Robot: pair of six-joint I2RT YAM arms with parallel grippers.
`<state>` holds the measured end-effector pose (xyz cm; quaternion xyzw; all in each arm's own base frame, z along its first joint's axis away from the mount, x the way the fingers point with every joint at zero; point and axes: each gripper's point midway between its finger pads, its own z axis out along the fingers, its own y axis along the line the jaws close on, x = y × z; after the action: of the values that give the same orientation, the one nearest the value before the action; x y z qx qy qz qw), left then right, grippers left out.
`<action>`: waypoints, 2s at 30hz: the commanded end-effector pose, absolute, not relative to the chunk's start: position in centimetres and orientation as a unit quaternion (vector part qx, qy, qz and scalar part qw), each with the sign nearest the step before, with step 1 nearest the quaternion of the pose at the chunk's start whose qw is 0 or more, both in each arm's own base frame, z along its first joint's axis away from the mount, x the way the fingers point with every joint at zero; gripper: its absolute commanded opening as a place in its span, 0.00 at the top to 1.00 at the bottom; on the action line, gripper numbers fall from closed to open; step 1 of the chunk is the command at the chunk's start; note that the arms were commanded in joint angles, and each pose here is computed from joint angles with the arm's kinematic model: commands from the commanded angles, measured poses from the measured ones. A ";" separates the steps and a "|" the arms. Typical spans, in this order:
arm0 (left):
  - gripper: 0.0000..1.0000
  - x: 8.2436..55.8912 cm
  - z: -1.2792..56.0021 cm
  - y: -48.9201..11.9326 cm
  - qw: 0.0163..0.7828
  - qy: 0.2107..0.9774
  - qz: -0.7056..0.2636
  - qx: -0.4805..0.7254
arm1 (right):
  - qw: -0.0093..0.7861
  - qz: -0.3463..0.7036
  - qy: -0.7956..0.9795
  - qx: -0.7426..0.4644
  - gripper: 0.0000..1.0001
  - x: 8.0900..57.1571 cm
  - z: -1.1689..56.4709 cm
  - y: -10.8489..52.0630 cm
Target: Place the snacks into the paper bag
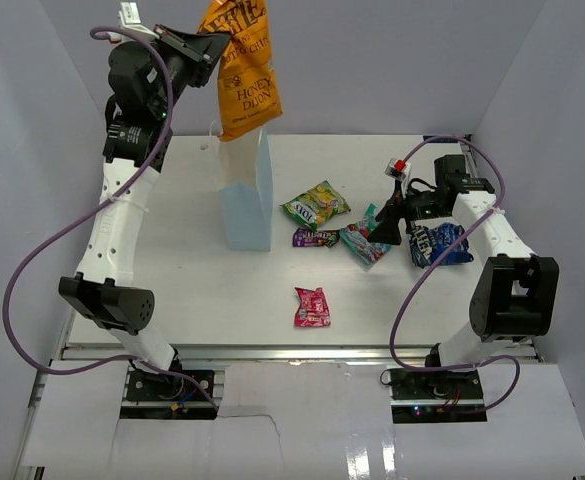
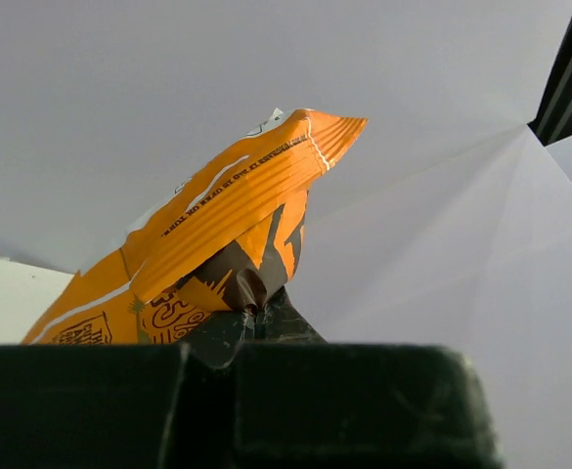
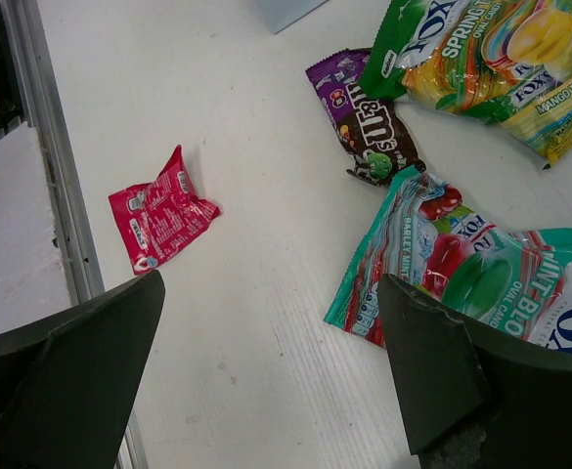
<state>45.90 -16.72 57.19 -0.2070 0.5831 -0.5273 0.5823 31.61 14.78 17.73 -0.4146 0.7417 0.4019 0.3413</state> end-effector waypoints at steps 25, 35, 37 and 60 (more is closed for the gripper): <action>1.00 44.0 57.3 -15.6 0.646 0.567 -0.453 -0.237 | 0.349 0.417 0.728 -0.416 0.05 30.6 18.0 14.8; 1.00 44.6 56.2 -15.5 0.649 0.577 -0.436 -0.236 | 0.346 0.420 0.730 -0.414 0.05 30.3 17.8 14.8; 1.00 44.7 56.0 -15.5 0.648 0.578 -0.436 -0.237 | 0.345 0.421 0.730 -0.413 0.05 30.2 17.8 14.9; 1.00 43.9 55.7 -14.7 0.662 0.584 -0.410 -0.230 | 0.343 0.423 0.731 -0.411 0.05 30.1 17.6 14.8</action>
<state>47.41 -15.61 49.87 -0.2487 0.6362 -0.3826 0.6221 30.62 14.65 16.58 -0.4059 0.7436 0.4165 0.3299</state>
